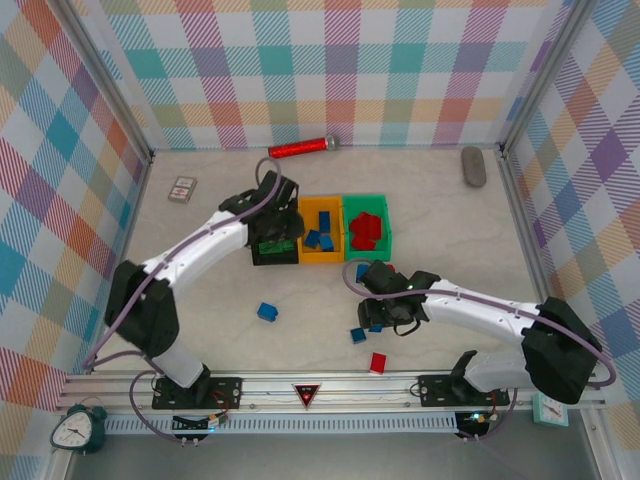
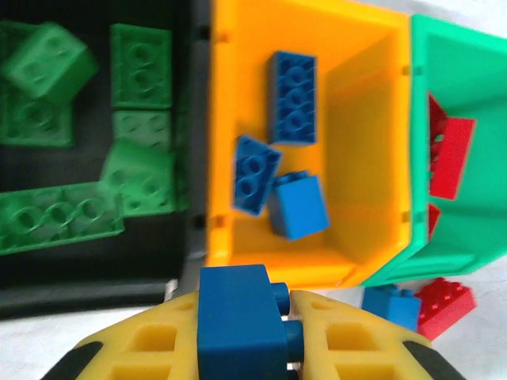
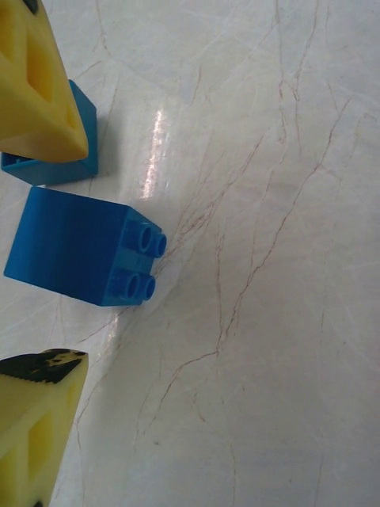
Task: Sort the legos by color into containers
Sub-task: Place the lego in the container, then pick up the lego from the bottom-center of the table.
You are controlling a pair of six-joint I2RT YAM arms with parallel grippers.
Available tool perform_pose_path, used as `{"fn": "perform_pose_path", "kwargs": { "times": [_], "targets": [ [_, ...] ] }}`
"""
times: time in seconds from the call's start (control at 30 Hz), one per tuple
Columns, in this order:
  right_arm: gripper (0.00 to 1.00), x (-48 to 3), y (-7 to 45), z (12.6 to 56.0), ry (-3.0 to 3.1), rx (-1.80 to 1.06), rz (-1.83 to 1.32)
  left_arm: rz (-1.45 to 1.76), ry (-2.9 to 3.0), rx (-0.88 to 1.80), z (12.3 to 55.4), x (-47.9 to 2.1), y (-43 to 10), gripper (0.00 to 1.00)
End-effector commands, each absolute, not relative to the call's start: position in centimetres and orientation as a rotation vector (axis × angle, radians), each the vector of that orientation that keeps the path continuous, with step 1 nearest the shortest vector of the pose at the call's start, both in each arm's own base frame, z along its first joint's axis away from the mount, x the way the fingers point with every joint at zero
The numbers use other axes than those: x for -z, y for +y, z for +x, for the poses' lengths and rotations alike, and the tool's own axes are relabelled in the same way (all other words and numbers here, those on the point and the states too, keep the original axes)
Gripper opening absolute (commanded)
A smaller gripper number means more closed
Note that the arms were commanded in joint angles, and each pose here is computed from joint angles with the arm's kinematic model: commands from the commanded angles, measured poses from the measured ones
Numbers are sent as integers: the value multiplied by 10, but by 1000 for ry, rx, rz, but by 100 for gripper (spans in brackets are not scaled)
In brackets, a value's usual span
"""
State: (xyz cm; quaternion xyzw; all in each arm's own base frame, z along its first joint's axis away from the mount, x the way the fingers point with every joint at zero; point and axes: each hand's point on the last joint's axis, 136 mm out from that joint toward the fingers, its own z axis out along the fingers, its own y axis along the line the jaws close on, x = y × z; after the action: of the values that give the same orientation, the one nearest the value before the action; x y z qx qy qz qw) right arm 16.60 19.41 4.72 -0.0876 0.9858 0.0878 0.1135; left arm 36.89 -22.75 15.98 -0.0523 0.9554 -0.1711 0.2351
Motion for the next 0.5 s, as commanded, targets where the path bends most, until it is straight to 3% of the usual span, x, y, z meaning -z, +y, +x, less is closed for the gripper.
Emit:
{"fn": "perform_pose_path", "kwargs": {
  "times": [0.0,0.27,0.4,0.47],
  "targets": [
    [64,-36,198,165,2924,-253,-214,-61,2626,554,385,-164,-250,11],
    [57,-20,211,169,2947,-177,-284,-18,2683,601,400,-143,-272,40],
    [37,-19,215,174,2937,-154,-313,0,2644,617,389,-154,-265,56],
    [33,-23,218,179,2919,-156,-319,10,2635,605,379,-158,-257,60]
  ]
}}
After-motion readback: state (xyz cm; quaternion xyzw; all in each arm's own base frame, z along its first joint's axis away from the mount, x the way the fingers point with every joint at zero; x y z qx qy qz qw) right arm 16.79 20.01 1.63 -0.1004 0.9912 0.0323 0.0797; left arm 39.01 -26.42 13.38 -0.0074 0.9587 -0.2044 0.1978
